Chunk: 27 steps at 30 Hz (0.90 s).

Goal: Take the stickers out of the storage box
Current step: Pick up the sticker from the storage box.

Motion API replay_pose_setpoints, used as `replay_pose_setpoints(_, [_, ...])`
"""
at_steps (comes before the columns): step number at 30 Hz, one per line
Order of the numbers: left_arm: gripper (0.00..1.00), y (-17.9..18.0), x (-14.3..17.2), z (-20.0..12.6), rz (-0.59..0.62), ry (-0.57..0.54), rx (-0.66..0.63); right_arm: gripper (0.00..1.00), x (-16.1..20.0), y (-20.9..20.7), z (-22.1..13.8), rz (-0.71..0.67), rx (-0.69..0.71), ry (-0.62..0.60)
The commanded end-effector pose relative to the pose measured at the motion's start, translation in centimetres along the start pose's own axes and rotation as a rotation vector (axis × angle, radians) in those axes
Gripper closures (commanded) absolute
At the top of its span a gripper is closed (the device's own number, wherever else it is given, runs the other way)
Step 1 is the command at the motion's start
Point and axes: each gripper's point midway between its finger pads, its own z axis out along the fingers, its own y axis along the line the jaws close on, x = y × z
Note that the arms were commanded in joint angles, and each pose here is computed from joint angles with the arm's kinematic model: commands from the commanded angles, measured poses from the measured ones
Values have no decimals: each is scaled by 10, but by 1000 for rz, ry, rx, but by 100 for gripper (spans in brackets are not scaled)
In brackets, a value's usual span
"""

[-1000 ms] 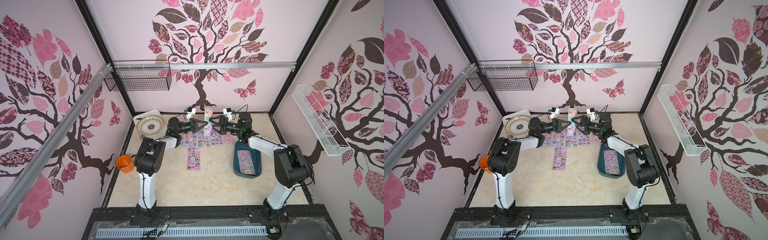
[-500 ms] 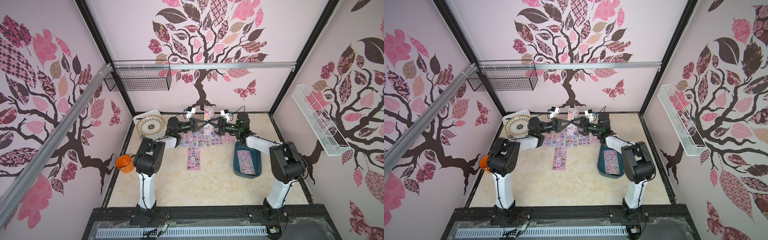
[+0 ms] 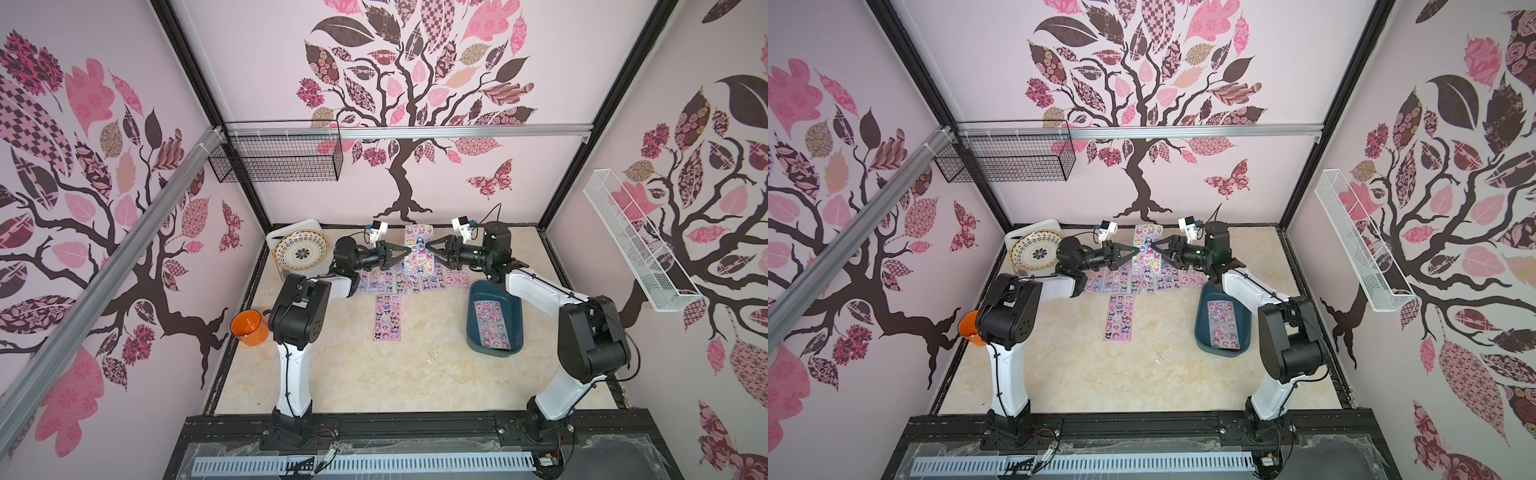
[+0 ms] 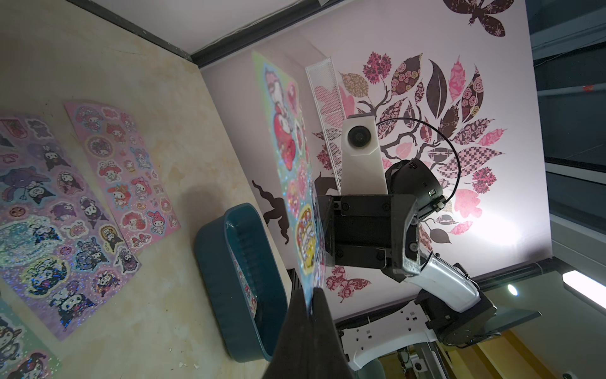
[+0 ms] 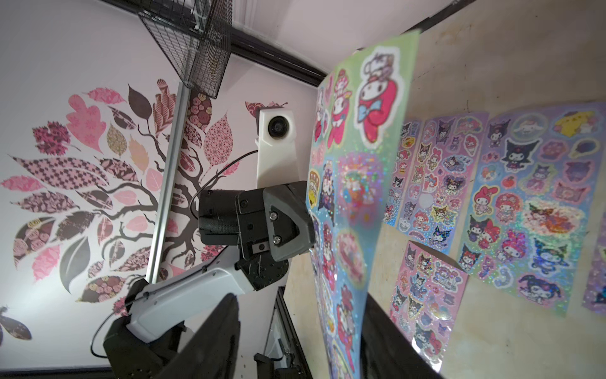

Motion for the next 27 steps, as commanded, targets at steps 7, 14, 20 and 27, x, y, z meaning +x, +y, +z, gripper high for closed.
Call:
replay_pose_setpoints(7, [100,9,13,6,31,60,-56,83,1,-3,7,-46,92,8])
replay_pose_setpoints(14, [100,12,19,6,51,90,-109,98,8,-43,2,-20,293,39])
replay_pose_setpoints(20, [82,25,18,-3,46,85,-173,100,20,-54,-1,5,331,86])
replay_pose_setpoints(27, [63,42,6,-29,21,26,-224,100,40,-52,-5,33,291,134])
